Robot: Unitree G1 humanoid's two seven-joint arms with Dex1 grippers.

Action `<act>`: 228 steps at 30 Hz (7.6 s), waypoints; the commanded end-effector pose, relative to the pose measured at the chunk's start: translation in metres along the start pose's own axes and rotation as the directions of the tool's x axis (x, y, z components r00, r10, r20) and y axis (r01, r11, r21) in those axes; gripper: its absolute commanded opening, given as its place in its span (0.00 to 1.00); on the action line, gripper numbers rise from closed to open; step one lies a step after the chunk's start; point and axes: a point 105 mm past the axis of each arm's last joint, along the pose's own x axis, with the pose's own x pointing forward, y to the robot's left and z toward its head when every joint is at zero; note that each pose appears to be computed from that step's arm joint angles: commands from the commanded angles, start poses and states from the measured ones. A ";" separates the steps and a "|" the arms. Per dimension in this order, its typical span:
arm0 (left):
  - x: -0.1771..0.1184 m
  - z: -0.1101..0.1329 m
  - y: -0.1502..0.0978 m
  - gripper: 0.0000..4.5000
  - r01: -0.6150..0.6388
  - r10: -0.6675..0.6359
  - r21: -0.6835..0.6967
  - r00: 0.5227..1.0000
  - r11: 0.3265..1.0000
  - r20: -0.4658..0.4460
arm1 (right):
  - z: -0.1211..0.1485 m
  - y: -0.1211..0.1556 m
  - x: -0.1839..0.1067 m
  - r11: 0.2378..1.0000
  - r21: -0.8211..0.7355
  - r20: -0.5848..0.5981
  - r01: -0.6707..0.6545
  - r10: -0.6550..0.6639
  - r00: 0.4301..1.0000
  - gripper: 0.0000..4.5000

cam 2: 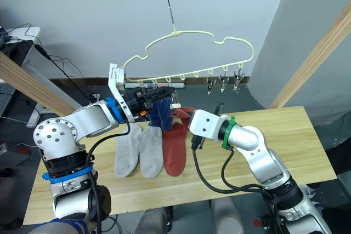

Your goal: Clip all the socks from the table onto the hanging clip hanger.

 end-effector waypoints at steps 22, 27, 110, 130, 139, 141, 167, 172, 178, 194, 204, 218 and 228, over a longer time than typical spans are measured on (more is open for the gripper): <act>-0.002 -0.011 0.001 0.07 -0.006 0.008 0.036 0.999 0.999 -0.054 | 0.012 -0.016 0.010 0.997 -0.006 0.034 0.078 -0.078 0.996 0.00; -0.004 -0.008 -0.001 0.42 0.016 -0.015 0.024 0.999 1.000 -0.041 | 0.014 -0.015 0.011 0.997 -0.003 0.042 0.074 -0.073 0.996 0.00; -0.054 -0.010 -0.070 1.00 0.135 -0.335 0.818 0.939 0.558 0.074 | 0.014 -0.094 -0.017 0.616 0.517 -0.086 0.594 -0.653 0.753 0.63; -0.052 -0.013 -0.071 1.00 0.120 -0.325 0.811 0.941 0.572 0.090 | 0.016 -0.093 -0.008 0.564 0.615 -0.091 0.551 -0.643 0.760 0.63; -0.052 -0.013 -0.071 1.00 0.117 -0.325 0.813 0.941 0.570 0.092 | 0.017 -0.092 -0.007 0.555 0.629 -0.091 0.545 -0.643 0.760 0.63; -0.052 -0.014 -0.071 1.00 0.118 -0.323 0.813 0.942 0.570 0.090 | 0.016 -0.093 -0.007 0.548 0.633 -0.094 0.548 -0.647 0.756 0.63; -0.049 -0.068 -0.011 1.00 0.097 -0.023 0.735 0.994 0.671 -0.110 | 0.002 -0.091 -0.020 0.630 0.680 -0.062 0.376 -0.462 0.885 0.00; -0.039 -0.103 0.029 1.00 0.080 0.121 0.750 0.970 0.657 -0.210 | -0.003 -0.085 -0.028 0.640 0.715 -0.050 0.281 -0.355 0.934 0.00; 0.004 -0.139 0.079 1.00 0.168 0.206 0.838 0.927 0.519 -0.313 | -0.005 -0.077 -0.031 0.699 0.689 -0.034 0.193 -0.235 0.971 0.00; 0.017 -0.158 0.131 0.96 0.174 0.316 0.826 0.866 0.536 -0.387 | -0.005 -0.083 -0.036 0.651 0.701 -0.084 0.290 -0.328 0.941 0.00; 0.023 -0.162 0.117 0.47 0.229 0.239 0.820 0.885 0.525 -0.400 | -0.006 -0.083 -0.037 0.646 0.703 -0.091 0.297 -0.333 0.939 0.00; 0.017 -0.131 0.064 0.00 0.205 0.028 0.880 0.970 0.428 -0.240 | -0.015 -0.083 -0.037 0.643 0.713 -0.102 0.279 -0.298 0.949 0.00; 0.005 -0.092 -0.003 0.00 0.114 -0.263 0.993 0.959 0.025 -0.103 | -0.022 -0.086 -0.044 0.496 0.841 -0.129 0.216 -0.204 0.970 0.00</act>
